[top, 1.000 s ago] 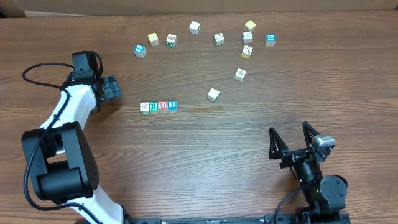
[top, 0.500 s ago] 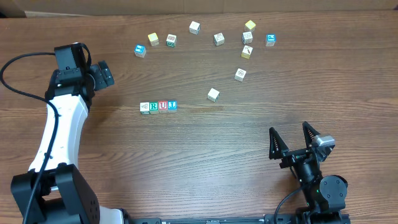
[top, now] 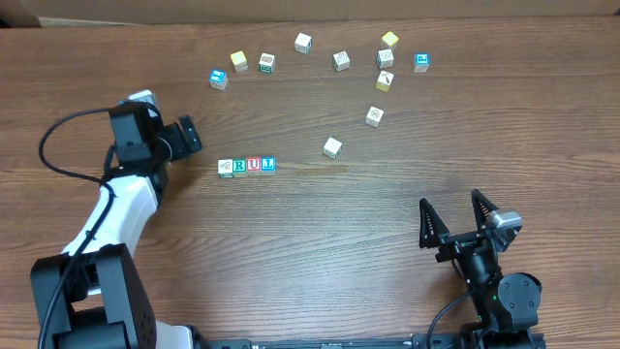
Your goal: Form a horizontal line
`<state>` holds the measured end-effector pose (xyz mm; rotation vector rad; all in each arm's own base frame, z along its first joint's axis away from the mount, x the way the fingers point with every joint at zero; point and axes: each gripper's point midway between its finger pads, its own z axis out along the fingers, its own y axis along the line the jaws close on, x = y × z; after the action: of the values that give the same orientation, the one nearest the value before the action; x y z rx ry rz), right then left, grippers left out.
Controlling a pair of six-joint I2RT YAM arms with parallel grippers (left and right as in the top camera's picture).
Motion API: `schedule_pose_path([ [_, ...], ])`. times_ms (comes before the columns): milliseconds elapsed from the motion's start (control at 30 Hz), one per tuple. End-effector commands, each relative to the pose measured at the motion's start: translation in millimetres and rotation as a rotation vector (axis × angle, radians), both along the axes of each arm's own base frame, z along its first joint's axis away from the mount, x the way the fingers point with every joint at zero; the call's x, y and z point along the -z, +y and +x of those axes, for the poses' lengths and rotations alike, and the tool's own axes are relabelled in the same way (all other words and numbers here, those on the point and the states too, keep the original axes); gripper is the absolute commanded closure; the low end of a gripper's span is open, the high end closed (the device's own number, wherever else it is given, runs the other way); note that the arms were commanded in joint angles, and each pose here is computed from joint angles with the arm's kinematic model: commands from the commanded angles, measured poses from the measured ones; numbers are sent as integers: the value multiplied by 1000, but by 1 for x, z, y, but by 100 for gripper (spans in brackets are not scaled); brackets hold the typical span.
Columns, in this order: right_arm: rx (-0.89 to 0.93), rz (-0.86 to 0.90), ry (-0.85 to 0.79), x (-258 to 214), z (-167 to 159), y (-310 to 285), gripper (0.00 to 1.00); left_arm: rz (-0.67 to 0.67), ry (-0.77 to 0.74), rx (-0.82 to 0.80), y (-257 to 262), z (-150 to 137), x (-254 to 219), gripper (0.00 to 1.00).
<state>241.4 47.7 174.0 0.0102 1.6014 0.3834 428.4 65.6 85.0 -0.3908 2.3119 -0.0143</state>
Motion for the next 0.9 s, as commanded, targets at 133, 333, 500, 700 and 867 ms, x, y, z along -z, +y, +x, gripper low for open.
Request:
schedule_pose_path([
  [133,-9,3,-5,2,-1,2,0,8,-14,41,-10,-17,17,0],
  [333,-9,3,-5,2,-1,2,0,60,-63,27,-5,-35,30,0],
  [500,-9,3,-5,2,-1,2,0,132,-145,18,0,-52,31,1],
  [700,-9,3,-5,2,-1,2,0,212,-156,77,-3,-77,33,0],
  [867,-9,3,-5,2,-1,2,0,220,-131,89,-6,-96,44,0],
])
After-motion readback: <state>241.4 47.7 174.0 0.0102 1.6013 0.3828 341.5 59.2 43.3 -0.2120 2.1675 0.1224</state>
